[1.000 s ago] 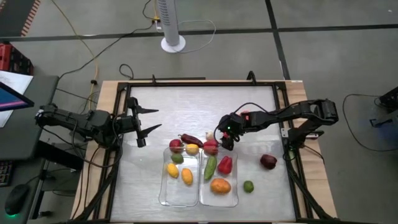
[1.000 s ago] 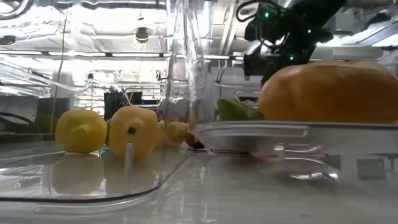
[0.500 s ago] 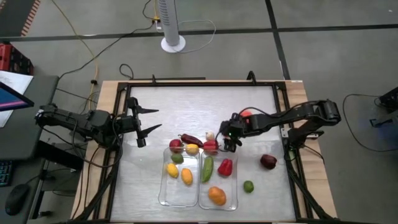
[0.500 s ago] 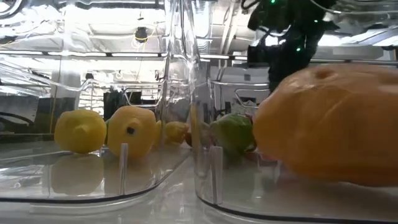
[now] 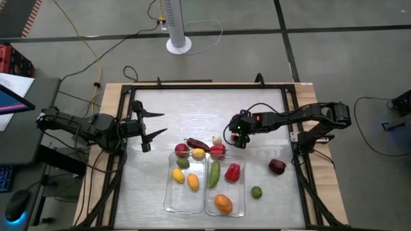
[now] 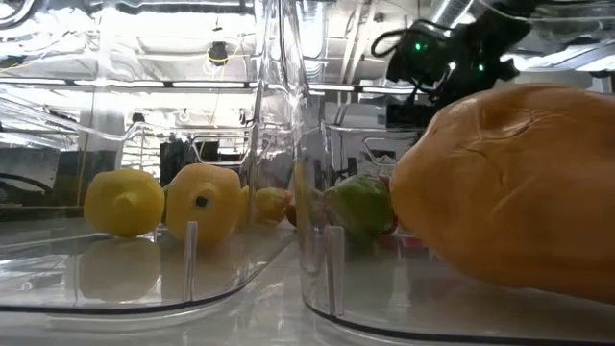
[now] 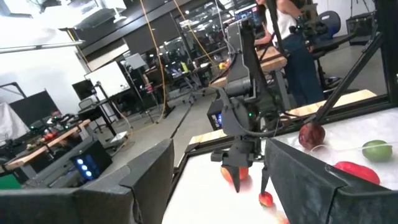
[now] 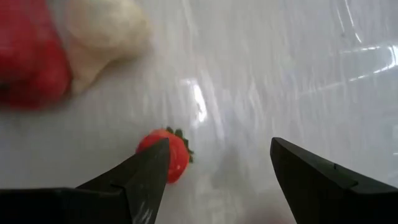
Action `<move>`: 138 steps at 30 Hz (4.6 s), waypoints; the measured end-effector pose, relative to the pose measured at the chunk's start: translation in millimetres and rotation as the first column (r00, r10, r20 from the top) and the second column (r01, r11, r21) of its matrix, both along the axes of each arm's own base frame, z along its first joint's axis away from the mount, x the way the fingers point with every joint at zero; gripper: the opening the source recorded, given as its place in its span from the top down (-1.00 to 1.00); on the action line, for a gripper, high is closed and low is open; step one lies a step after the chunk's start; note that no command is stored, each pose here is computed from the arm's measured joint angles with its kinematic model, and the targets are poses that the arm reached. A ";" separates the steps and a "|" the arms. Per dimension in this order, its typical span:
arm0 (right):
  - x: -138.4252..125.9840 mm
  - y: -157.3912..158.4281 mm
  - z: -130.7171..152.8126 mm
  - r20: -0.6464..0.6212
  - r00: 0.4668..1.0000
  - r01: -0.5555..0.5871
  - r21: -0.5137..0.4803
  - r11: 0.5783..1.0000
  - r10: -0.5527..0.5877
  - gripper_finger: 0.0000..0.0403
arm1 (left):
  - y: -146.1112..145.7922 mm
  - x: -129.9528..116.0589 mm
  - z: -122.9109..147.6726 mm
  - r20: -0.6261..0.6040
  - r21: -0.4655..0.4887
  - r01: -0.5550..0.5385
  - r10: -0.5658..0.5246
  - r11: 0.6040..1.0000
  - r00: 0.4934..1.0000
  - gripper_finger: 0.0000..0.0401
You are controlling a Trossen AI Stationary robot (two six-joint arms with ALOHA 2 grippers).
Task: Sort produce into baskets
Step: Put the persimmon into the right transparent bin, then put the bell pepper into the right transparent bin
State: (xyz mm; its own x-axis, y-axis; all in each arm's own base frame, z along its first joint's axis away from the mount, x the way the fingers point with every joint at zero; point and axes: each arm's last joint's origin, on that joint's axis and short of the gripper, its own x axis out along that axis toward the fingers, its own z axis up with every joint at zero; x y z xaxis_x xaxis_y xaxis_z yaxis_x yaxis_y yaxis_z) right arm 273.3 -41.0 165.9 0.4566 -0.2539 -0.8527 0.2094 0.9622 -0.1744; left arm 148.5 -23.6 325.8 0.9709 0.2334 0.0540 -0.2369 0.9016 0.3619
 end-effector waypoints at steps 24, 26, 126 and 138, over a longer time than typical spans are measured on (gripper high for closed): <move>-14.0 38.7 -24.8 0.001 1.000 0.002 0.025 1.000 -0.002 -0.52 | 0.1 0.0 -0.1 -0.001 0.000 -0.004 0.004 1.000 1.000 -0.19; -16.9 41.4 -23.8 -0.011 1.000 0.019 0.016 1.000 -0.018 -0.52 | 0.1 0.0 -0.1 -0.001 0.000 -0.004 0.004 1.000 1.000 -0.19; -23.9 14.9 51.6 0.241 0.966 0.011 0.327 0.945 -0.095 -0.50 | 1.5 -0.4 -2.2 -0.024 0.004 -0.053 0.053 0.999 0.998 -0.19; 9.4 -17.8 -6.7 -0.025 0.991 0.112 0.716 0.689 -0.135 -0.50 | 1.5 -0.4 -1.5 -0.017 0.002 -0.052 0.052 0.999 0.998 -0.19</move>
